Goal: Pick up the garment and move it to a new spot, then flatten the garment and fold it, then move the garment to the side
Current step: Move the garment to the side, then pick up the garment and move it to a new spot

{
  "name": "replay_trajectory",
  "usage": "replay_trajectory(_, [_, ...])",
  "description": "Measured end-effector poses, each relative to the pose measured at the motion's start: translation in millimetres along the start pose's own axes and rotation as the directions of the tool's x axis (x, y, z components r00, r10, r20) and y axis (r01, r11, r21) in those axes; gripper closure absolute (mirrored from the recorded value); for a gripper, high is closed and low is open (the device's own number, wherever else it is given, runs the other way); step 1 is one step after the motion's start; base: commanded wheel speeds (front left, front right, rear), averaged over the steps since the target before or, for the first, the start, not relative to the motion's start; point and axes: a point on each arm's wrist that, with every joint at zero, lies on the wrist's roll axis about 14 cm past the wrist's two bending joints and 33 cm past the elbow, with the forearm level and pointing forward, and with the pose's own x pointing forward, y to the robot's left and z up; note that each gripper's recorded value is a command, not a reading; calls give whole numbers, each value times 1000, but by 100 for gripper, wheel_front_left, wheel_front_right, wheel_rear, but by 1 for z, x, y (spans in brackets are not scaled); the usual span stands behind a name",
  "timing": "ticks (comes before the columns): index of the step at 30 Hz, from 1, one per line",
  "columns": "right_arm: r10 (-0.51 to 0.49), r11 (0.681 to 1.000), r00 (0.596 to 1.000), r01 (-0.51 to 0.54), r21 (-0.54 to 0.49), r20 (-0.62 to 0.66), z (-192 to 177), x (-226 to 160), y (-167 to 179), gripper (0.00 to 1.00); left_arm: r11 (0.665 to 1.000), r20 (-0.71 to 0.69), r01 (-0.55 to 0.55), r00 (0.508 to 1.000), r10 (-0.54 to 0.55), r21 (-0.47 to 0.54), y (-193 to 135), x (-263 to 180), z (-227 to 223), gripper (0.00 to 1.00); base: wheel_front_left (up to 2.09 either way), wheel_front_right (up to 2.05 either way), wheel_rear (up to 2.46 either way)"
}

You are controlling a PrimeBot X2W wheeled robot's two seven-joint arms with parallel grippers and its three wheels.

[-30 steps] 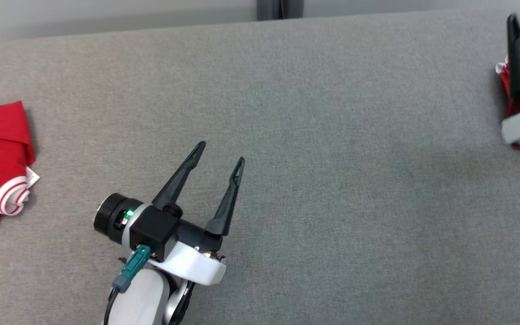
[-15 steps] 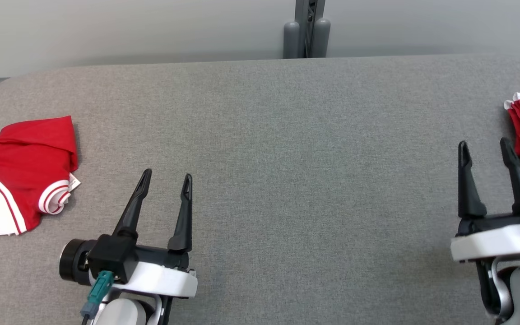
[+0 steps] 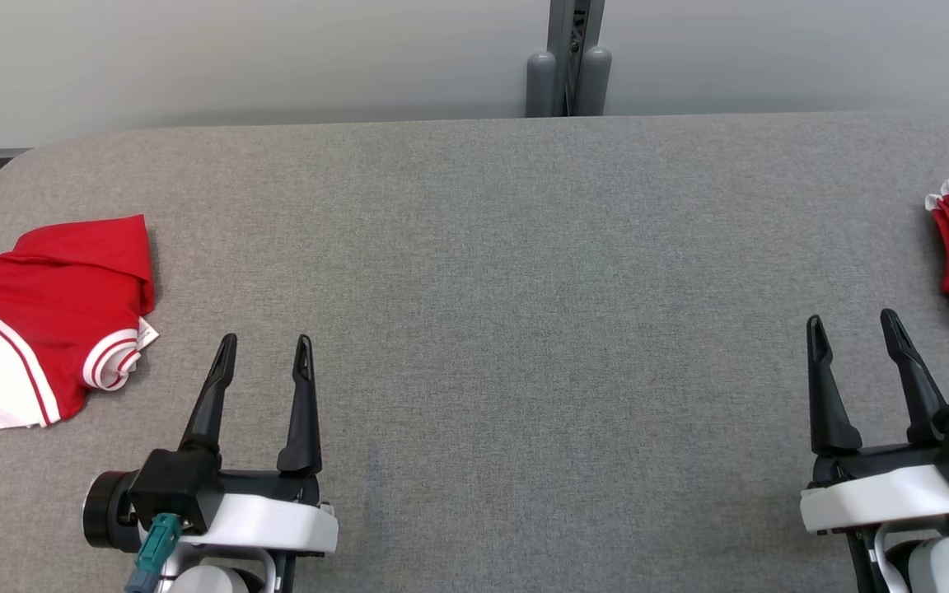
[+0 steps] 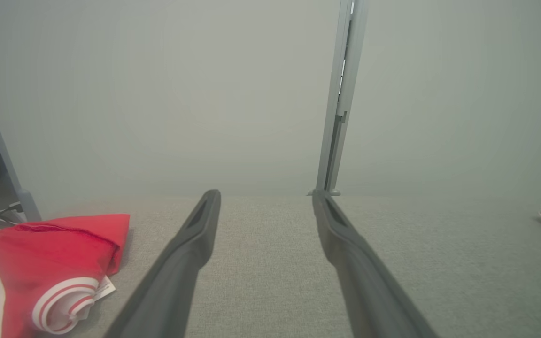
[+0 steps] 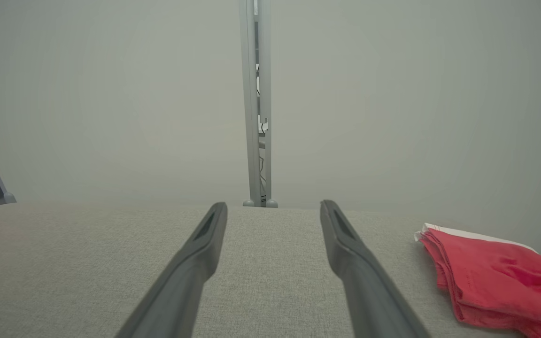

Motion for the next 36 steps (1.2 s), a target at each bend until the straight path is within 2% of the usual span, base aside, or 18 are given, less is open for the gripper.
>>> replay_trajectory(29, [-3,1000,1000,3,8,-23,-9,3,0,0,1000,-10,3,1000,-3,1,1,1,-4,0,0,0,0])
replay_trajectory(36, [58,998,998,-57,8,-41,-19,13,20,0,1000,-5,-13,1000,13,-1,7,0,-1,0,0,0,0])
